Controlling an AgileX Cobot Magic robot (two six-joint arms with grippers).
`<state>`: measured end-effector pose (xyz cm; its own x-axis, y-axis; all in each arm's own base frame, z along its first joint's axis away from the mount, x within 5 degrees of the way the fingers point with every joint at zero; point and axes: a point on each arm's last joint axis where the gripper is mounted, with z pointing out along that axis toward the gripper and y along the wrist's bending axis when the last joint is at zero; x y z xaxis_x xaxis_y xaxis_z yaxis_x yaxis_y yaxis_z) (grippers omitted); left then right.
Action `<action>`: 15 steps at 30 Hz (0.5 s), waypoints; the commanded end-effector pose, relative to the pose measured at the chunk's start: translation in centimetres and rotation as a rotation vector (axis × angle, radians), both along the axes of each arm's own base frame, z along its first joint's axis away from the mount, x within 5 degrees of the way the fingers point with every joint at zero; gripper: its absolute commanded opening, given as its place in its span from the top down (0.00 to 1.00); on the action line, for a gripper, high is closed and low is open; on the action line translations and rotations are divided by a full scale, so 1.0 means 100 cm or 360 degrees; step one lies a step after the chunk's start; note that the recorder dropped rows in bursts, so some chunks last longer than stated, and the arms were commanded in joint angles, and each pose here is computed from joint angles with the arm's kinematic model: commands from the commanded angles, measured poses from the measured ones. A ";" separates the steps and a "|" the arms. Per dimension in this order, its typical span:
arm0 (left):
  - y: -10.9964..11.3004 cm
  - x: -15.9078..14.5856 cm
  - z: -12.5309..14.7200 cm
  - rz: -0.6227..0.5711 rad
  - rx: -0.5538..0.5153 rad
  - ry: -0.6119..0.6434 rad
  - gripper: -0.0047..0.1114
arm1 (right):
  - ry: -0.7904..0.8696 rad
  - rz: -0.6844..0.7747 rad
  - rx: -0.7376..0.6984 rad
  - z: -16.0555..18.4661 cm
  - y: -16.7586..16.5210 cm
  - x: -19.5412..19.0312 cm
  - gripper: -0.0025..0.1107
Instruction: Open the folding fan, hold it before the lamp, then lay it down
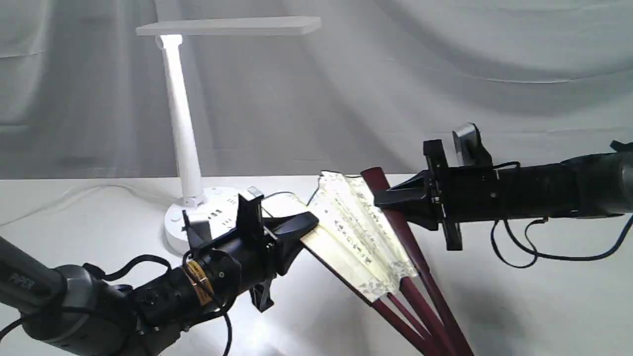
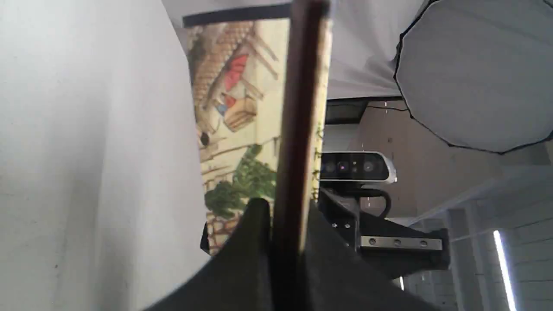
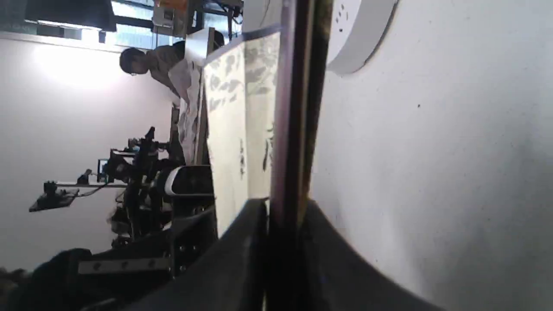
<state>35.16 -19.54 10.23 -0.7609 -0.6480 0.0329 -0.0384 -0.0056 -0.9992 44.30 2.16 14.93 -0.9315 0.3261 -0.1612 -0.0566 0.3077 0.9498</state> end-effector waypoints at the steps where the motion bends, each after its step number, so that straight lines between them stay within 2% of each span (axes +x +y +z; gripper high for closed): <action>1: 0.004 0.005 0.008 0.0125 -0.0111 -0.0006 0.96 | -0.0024 -0.0022 -0.0029 0.003 -0.014 -0.003 0.98; 15: 0.008 0.009 0.009 0.0234 -0.0149 0.0006 0.96 | -0.0019 -0.0316 -0.0025 0.003 -0.094 -0.008 0.98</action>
